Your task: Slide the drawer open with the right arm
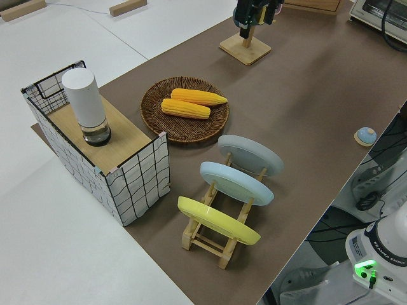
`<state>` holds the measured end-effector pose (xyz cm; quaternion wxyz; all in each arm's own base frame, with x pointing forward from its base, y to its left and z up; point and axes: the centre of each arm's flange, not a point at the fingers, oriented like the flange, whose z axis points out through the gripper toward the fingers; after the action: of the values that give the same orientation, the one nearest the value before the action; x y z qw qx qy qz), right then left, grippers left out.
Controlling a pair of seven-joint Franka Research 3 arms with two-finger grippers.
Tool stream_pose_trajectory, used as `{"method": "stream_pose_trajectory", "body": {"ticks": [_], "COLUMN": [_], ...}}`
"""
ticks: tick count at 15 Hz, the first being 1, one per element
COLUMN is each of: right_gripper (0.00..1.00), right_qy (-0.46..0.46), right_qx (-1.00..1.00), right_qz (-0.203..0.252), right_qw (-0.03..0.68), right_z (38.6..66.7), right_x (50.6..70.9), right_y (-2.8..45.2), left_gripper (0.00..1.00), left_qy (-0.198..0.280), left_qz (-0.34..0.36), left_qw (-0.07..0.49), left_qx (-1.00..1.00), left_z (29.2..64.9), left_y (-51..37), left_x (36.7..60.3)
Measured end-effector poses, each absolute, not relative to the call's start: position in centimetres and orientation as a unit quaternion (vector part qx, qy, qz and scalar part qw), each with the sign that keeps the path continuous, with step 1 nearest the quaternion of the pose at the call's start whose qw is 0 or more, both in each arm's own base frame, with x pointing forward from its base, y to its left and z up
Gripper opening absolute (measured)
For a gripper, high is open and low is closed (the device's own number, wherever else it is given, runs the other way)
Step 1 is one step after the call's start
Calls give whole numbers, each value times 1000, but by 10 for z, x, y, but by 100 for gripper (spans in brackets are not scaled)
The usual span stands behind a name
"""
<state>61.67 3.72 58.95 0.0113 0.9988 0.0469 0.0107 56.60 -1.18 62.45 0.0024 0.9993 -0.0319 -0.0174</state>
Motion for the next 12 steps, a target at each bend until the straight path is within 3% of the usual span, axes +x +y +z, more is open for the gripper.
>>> {"method": "stream_pose_trajectory", "body": {"ticks": [12], "right_gripper": [99], "right_qy": [47], "right_qx": [998], "right_qz": [7], "right_qw": [30], "right_z": [589], "right_x": [616], "right_y": [32], "left_gripper": [100], "left_qy": [-32], "left_qz": [-17], "left_qw": [2], "left_qx": [999], "left_z": [625], "left_y": [-12], "left_x": [566]}}
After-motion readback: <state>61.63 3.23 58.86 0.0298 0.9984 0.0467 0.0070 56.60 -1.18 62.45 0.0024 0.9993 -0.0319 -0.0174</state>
